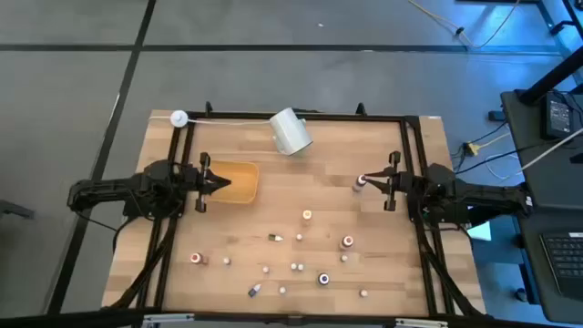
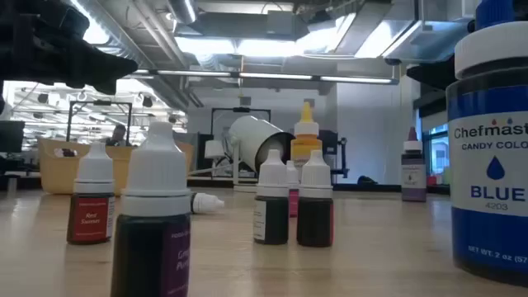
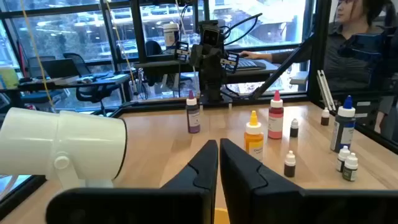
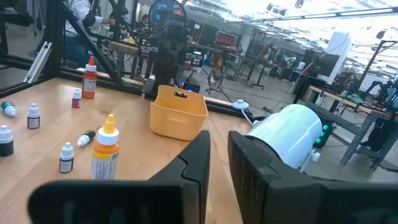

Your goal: Pick & Place food coloring

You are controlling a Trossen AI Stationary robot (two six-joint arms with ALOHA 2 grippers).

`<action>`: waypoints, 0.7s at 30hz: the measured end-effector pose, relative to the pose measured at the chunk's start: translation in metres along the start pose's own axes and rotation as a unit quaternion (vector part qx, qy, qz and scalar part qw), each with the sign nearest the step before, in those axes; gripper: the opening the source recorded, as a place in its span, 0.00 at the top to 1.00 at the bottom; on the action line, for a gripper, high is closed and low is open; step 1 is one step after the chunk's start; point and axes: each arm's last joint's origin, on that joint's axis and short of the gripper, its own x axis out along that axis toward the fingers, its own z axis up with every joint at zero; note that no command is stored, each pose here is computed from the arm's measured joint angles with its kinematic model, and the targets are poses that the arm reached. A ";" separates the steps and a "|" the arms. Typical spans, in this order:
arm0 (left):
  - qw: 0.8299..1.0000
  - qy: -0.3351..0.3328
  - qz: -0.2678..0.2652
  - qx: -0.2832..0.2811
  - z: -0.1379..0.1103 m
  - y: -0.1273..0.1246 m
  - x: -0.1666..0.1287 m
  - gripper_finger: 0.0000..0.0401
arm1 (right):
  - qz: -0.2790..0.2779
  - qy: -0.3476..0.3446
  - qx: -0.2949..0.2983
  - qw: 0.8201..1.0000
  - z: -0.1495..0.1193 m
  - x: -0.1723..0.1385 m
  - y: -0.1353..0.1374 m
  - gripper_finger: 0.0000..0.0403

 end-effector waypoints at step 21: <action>1.000 0.000 0.000 0.000 0.000 0.000 0.000 0.97 | 0.000 0.000 0.000 1.000 0.000 0.000 0.000 0.85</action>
